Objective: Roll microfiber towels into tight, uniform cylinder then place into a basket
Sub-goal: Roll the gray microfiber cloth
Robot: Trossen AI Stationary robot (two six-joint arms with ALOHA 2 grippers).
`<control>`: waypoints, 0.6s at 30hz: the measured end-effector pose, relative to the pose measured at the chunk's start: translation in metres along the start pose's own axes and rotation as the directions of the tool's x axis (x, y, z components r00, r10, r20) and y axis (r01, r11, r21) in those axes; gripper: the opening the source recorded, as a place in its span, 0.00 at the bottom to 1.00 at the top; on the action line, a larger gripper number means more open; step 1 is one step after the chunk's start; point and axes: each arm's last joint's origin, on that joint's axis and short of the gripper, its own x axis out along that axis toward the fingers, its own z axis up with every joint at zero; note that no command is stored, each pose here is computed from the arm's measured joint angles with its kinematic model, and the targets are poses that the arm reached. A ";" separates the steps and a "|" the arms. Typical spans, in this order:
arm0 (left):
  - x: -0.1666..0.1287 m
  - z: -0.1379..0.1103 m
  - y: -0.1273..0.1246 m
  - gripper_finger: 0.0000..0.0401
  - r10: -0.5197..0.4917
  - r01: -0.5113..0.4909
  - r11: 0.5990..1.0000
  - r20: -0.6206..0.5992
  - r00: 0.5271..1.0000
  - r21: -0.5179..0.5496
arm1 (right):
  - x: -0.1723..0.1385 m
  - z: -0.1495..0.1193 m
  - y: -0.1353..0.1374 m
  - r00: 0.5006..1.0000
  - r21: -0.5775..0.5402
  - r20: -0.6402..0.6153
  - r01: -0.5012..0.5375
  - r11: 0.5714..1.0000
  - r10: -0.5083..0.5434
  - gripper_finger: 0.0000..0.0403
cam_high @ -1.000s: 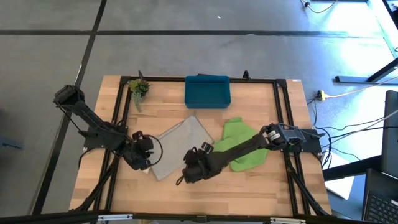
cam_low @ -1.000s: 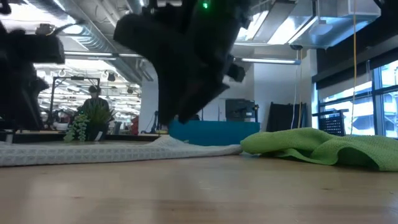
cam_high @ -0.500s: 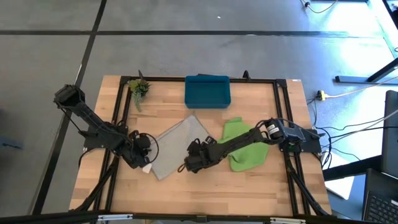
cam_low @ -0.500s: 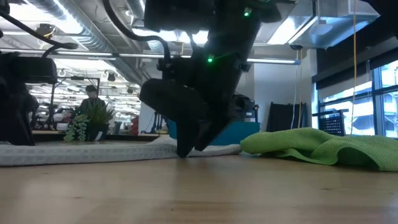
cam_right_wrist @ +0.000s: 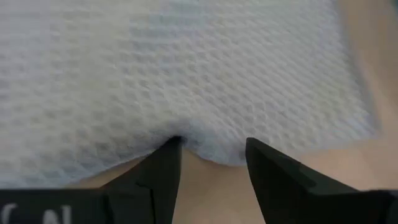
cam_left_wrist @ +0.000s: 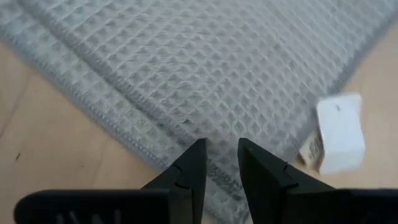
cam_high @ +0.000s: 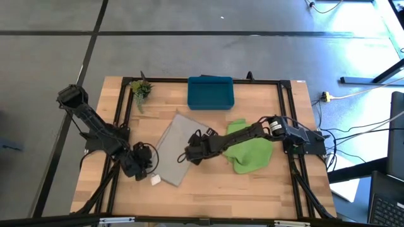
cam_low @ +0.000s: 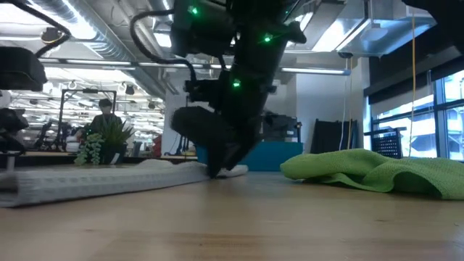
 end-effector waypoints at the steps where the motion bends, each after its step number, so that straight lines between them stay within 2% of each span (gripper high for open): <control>1: -0.002 0.002 -0.003 0.21 -0.011 0.011 1.000 -0.006 1.000 0.019 | -0.006 0.001 -0.001 1.000 -0.004 0.006 0.000 1.000 0.000 0.45; 4: -0.011 0.012 -0.016 0.21 -0.026 0.026 0.997 0.002 1.000 0.074 | -0.041 0.010 -0.001 0.995 0.025 0.083 -0.060 0.998 0.058 0.45; 7: -0.021 0.020 -0.023 0.21 0.026 -0.029 0.991 0.024 0.999 0.134 | -0.064 0.007 0.012 0.980 0.044 0.148 -0.138 0.989 0.130 0.45; 13: -0.020 0.018 -0.017 0.21 0.111 -0.111 0.986 0.012 0.994 0.124 | -0.066 -0.011 0.045 0.953 0.007 0.193 -0.240 0.971 0.235 0.45; 18: -0.003 0.005 -0.008 0.21 0.179 -0.172 0.980 -0.063 0.982 0.097 | -0.038 -0.022 0.062 0.948 -0.003 0.184 -0.263 0.965 0.259 0.45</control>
